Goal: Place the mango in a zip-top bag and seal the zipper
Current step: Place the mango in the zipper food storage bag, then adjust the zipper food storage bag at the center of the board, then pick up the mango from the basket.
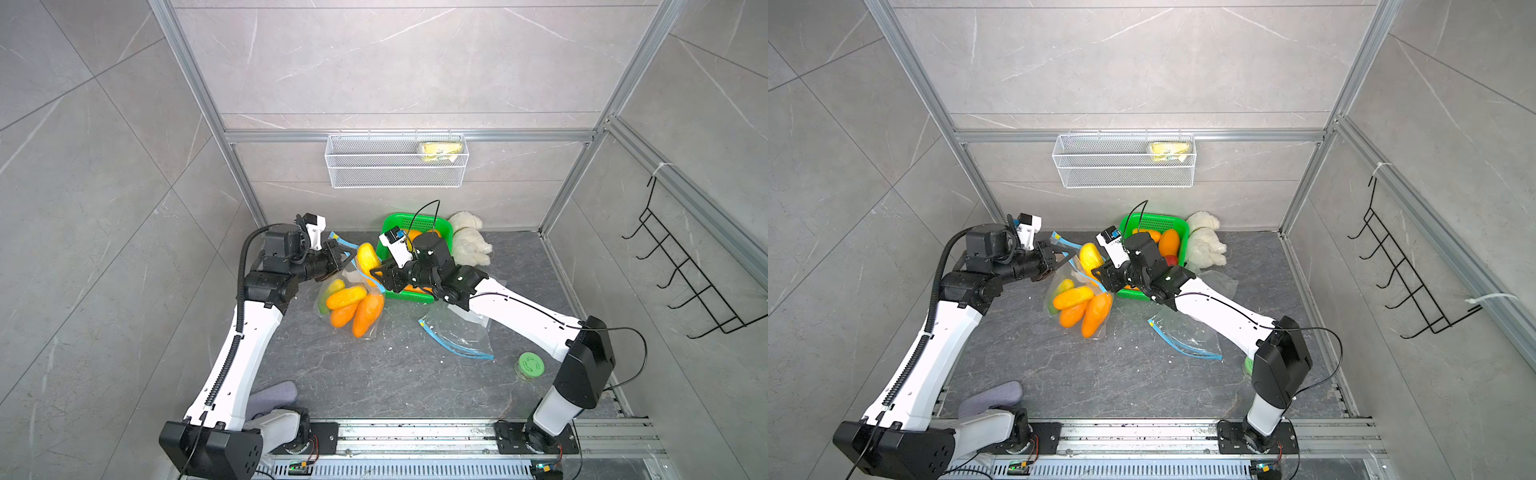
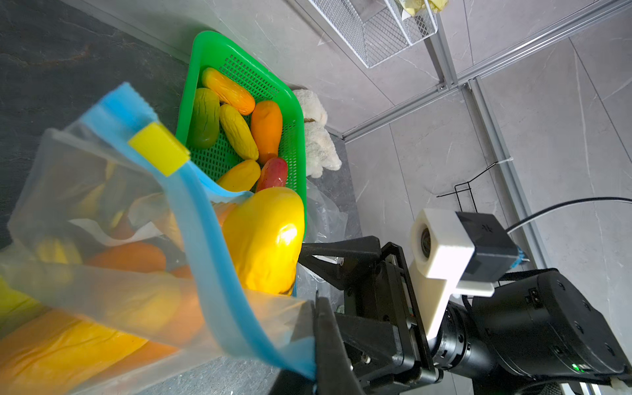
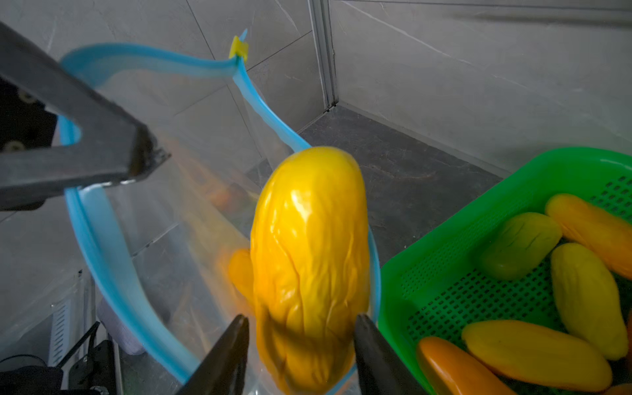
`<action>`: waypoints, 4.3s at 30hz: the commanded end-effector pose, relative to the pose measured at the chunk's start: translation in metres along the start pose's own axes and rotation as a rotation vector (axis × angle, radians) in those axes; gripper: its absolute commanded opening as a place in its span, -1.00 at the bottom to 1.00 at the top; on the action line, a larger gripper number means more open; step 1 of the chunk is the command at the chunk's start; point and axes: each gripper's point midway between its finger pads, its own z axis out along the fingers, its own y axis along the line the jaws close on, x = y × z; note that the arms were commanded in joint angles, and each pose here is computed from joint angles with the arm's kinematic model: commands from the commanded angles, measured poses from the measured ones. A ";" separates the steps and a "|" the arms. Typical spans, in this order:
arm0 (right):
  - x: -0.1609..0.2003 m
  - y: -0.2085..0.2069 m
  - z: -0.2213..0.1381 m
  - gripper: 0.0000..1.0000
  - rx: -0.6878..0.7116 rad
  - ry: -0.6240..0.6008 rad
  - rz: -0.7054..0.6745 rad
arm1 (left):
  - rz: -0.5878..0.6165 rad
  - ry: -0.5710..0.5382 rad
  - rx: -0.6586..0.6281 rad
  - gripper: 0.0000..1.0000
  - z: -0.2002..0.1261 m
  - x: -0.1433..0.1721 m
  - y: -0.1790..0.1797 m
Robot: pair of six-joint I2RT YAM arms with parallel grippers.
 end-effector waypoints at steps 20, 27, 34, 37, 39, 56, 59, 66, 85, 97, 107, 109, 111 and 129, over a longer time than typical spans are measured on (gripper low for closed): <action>0.017 -0.012 0.016 -0.59 -0.141 0.036 0.268 | 0.086 -0.048 0.063 -1.00 -0.010 -0.009 -0.018; 0.011 -0.015 0.015 -0.97 -0.126 0.021 0.262 | 0.096 -0.052 0.041 -1.00 -0.012 -0.010 -0.016; -0.016 -0.015 -0.009 -1.00 -0.075 -0.061 0.197 | 0.091 -0.053 0.005 -1.00 -0.011 -0.010 -0.006; -0.021 -0.012 -0.017 -1.00 -0.015 -0.087 0.131 | 0.080 -0.057 -0.036 -1.00 -0.009 -0.011 0.004; -0.025 -0.009 -0.025 -1.00 0.007 -0.114 0.105 | 0.078 -0.056 -0.057 -1.00 -0.008 -0.011 0.010; -0.026 0.034 -0.038 -1.00 0.048 -0.192 0.032 | 0.112 -0.184 -0.313 -1.00 -0.036 -0.043 0.036; -0.027 0.036 -0.041 -0.48 0.021 -0.207 0.038 | 0.097 -0.158 -0.261 -1.00 -0.026 -0.034 0.037; -0.050 0.002 -0.076 0.54 0.041 -0.330 0.101 | 0.062 -0.105 -0.202 -1.00 -0.006 -0.019 0.048; 0.058 -0.240 0.067 0.55 0.570 0.401 0.046 | 0.058 -0.084 -0.159 -1.00 -0.005 -0.013 0.041; 0.122 -0.286 0.113 0.31 0.510 0.515 0.087 | 0.059 -0.085 -0.148 -1.00 -0.006 -0.013 0.038; 0.141 -0.302 0.121 0.16 0.572 0.531 0.090 | 0.054 -0.082 -0.157 -1.00 -0.003 -0.013 0.043; 0.143 -0.303 0.123 0.05 0.576 0.526 0.101 | 0.051 -0.082 -0.161 -1.00 -0.002 -0.013 0.044; 0.135 -0.302 0.121 -0.10 0.579 0.507 0.107 | 0.047 -0.079 -0.165 -1.00 -0.002 -0.012 0.046; 0.124 -0.291 0.112 0.31 0.571 0.486 0.190 | 0.041 -0.080 -0.150 -1.00 -0.003 -0.008 0.045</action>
